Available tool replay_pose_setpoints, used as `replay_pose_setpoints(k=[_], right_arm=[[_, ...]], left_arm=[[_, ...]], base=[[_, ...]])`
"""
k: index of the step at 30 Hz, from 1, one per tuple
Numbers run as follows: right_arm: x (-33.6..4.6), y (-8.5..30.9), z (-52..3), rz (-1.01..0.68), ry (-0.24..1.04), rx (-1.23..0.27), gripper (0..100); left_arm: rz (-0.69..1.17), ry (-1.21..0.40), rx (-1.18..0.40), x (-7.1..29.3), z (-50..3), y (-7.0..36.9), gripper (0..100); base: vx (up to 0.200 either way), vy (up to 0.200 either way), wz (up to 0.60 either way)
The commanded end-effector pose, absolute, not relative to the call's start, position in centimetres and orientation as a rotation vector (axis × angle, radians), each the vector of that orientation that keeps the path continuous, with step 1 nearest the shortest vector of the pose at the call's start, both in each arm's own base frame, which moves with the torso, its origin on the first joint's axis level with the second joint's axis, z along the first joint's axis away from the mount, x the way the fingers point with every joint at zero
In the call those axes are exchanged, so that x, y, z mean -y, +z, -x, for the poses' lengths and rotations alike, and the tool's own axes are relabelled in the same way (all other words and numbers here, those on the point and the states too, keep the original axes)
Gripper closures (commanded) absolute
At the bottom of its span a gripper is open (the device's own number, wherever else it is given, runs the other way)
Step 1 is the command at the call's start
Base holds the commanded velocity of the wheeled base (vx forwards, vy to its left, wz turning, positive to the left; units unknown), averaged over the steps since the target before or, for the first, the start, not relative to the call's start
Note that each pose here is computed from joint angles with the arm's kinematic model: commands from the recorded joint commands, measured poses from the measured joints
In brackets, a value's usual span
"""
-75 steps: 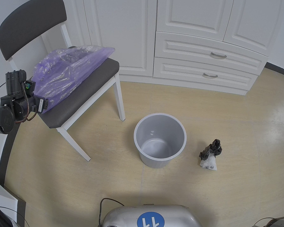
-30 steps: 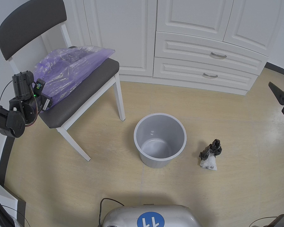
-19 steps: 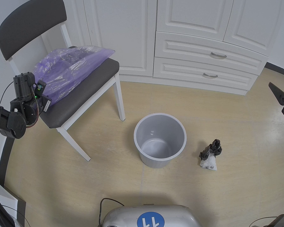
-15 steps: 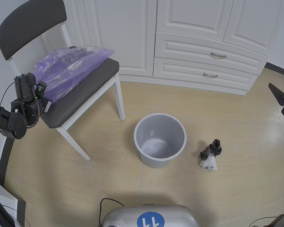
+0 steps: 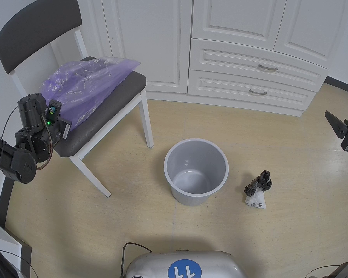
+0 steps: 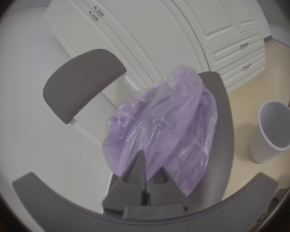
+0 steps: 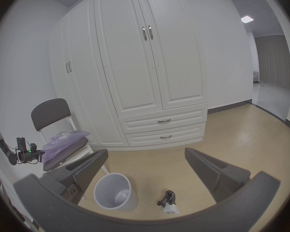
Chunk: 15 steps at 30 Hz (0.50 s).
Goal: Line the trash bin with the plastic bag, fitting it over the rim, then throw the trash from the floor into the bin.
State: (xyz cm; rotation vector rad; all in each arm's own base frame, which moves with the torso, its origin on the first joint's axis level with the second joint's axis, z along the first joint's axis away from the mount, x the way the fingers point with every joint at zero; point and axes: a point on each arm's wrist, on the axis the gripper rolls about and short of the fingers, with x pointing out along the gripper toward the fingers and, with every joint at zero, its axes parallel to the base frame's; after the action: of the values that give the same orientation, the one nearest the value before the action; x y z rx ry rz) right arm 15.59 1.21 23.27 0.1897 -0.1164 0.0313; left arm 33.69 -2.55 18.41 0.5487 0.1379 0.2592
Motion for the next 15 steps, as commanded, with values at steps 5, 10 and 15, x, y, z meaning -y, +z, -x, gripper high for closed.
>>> replay_pose_setpoints(k=[5, 10, 15], right_arm=[[-0.7, 23.0, -15.6, -0.166, -0.007, 0.11, 0], [-0.9, 22.4, -15.4, -0.104, 0.001, 0.092, 0], [-1.9, 22.2, -16.5, -0.086, 0.049, 0.068, 0]], left_arm=[[-0.416, 0.176, -0.106, 4.4, -30.7, 18.8, 100], [-0.298, 0.104, -0.101, 5.7, -29.6, 18.3, 100], [-0.137, 0.009, -0.079, 7.7, -28.8, 18.2, 100]], base=[[0.0, 0.0, 0.0], [0.0, 0.0, 0.0], [0.0, 0.0, 0.0]])
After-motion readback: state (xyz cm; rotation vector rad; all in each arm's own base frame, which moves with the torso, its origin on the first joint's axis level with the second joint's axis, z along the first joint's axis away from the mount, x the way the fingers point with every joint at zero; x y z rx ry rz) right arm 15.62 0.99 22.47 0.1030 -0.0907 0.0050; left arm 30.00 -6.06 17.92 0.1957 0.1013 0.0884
